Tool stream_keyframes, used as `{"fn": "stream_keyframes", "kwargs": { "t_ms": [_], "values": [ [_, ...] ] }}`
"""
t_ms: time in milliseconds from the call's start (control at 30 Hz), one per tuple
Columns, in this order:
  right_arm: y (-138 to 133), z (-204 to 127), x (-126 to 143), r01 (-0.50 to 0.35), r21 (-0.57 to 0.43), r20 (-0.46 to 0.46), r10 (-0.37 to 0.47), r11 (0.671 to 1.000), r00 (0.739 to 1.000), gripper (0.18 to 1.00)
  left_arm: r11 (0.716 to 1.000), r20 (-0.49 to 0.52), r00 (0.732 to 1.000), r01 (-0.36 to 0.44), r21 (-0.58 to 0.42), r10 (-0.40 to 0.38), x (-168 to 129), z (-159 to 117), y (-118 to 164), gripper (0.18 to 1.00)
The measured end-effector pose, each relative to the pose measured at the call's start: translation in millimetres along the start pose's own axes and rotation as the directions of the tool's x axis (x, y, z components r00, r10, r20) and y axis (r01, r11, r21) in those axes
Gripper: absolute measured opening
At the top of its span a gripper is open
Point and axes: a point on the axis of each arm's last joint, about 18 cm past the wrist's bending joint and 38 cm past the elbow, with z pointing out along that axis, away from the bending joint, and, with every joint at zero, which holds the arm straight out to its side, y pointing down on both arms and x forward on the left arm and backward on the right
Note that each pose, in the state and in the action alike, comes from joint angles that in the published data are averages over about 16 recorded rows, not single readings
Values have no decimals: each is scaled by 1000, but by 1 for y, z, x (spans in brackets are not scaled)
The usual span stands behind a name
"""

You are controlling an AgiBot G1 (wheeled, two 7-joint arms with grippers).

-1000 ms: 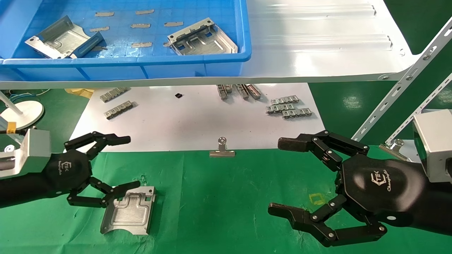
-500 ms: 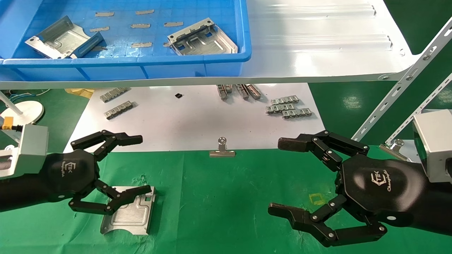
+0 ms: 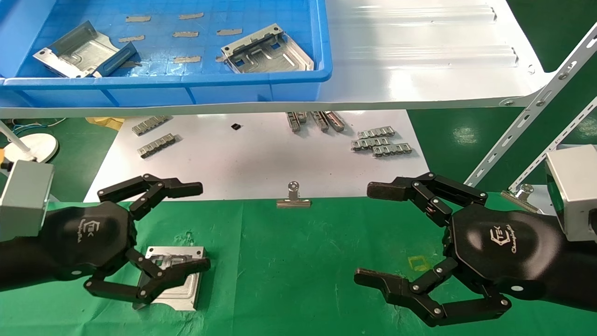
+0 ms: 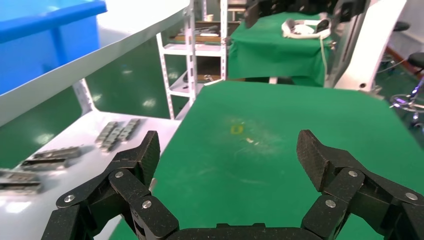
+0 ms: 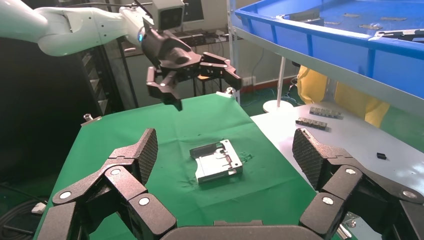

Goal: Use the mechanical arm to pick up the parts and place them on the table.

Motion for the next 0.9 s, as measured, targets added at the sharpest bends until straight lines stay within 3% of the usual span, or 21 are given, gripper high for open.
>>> {"fn": "stream_keyframes", "kwargs": {
  "t_ms": [900],
  "values": [
    [0, 0, 0, 0, 0, -1, 0, 1000, 1000, 1000, 997, -110, 992, 63, 49, -57, 45, 14, -42, 1001]
  ]
}}
